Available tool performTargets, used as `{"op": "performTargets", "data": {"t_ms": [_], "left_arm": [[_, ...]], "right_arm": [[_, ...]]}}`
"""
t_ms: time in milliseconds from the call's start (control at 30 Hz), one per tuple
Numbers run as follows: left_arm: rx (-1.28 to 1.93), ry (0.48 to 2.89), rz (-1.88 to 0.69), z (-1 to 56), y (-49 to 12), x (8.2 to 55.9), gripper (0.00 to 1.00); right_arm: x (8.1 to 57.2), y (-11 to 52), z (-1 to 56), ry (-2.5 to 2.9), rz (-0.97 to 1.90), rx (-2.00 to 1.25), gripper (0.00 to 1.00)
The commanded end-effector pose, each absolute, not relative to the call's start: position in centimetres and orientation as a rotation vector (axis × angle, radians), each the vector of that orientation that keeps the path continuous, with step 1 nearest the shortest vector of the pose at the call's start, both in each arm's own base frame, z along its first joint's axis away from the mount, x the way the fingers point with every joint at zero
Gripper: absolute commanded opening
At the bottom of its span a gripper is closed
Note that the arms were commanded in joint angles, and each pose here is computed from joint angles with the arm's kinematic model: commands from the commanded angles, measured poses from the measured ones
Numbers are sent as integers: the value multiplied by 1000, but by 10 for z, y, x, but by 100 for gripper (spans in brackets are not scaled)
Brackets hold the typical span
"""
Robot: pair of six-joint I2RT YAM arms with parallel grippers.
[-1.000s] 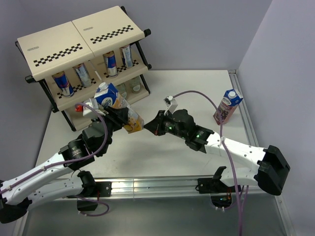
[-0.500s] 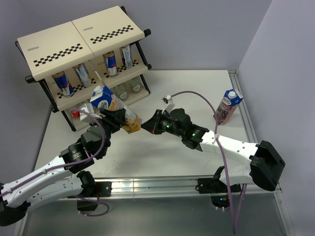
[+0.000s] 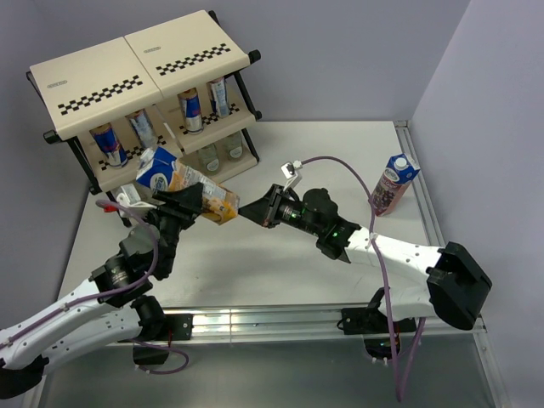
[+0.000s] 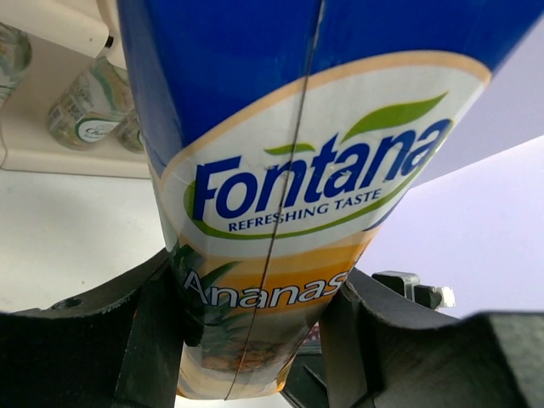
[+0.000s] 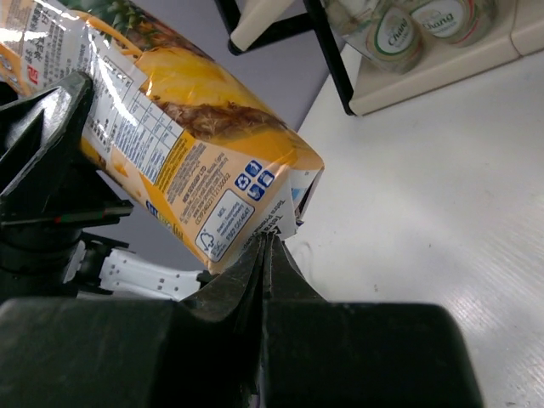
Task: Place and organize the beverage onto the shelf
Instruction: Pick up the drink from the center of the board.
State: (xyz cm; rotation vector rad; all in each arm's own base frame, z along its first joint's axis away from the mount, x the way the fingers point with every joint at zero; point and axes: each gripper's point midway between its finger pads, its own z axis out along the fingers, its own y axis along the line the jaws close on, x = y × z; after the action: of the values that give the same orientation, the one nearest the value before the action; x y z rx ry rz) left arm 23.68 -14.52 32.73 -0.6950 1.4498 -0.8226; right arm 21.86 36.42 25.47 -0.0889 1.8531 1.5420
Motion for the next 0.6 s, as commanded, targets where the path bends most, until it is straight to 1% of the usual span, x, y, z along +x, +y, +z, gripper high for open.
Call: {"op": "performTargets", "data": {"t_ms": [0,133,367,567], "left_arm": [[-745,1145,-1313,445,-150,207,0],[-721,1140,-1242,466,-139,207,0],[-721,1093,-1206,482,-125,204,0],[-717,1093,-1152,490,-118,205,0]], "right_arm": [[188,364,334,1587,1713,-245,0],[203,353,324,1644,1571,-183,0],[211,344,322,1667,1488,-157,0],[224,327,317,1702,1347,-94,0]]}}
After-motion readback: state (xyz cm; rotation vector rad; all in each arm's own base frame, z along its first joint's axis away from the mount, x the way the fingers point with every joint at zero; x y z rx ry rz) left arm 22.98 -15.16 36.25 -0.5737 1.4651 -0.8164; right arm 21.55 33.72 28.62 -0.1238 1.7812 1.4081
